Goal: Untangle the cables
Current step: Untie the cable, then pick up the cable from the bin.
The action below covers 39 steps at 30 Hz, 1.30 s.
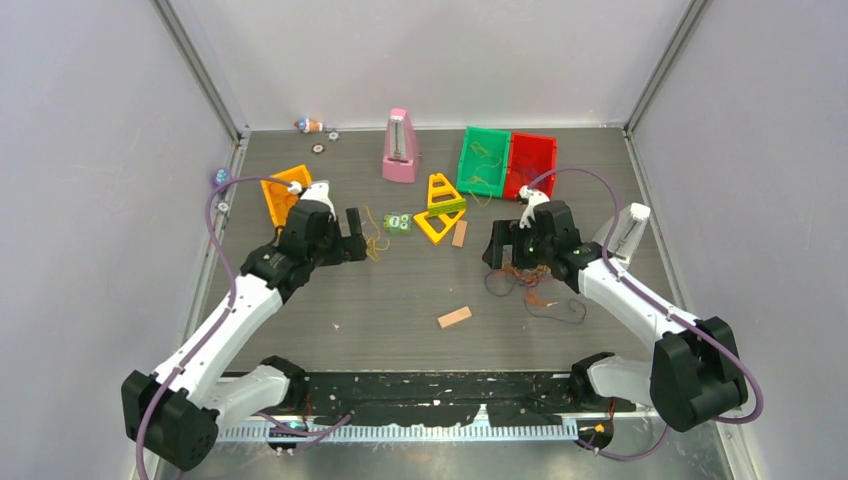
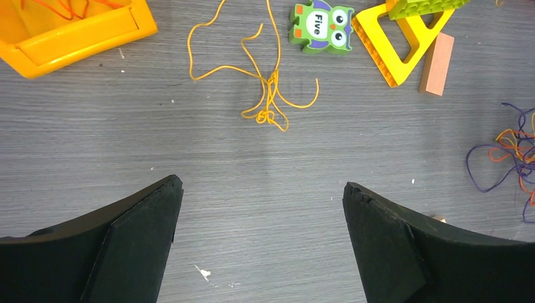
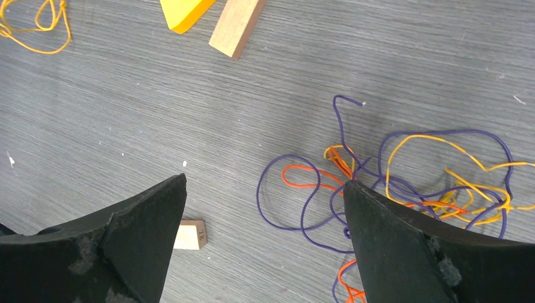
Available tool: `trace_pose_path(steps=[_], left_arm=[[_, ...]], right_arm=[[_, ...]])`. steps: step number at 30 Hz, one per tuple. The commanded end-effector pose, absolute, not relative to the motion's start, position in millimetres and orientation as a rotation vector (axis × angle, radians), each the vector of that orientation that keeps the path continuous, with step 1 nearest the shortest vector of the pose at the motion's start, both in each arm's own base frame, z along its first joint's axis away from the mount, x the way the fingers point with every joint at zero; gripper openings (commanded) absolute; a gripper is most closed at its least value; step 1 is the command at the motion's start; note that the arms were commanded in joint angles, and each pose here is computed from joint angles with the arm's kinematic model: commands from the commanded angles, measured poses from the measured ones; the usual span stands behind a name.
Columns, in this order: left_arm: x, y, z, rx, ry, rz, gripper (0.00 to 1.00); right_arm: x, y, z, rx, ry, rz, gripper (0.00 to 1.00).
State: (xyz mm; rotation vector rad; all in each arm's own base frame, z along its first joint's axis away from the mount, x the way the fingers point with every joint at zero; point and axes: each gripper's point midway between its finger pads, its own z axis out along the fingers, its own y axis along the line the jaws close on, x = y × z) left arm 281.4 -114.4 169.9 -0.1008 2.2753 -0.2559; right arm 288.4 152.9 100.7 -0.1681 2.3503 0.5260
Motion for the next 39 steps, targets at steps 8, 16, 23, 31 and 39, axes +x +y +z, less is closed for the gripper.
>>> trace_pose_path(steps=[8,16,23,31,39], left_arm=[[307,-152,166,-0.075,2.356,-0.399,0.99],[338,-152,120,-0.139,2.436,-0.268,0.99],[350,-139,78,-0.157,2.526,-0.088,1.0],[369,-150,51,-0.15,2.617,-0.113,0.83],[370,-148,28,-0.187,2.728,-0.181,0.76]], right_arm=[[304,176,130,-0.251,2.242,0.619,1.0],[301,179,139,-0.277,2.222,0.643,0.99],[298,181,141,-0.283,2.214,0.658,0.99],[297,181,144,-0.285,2.207,0.668,0.99],[295,178,149,-0.277,2.192,0.656,0.99]])
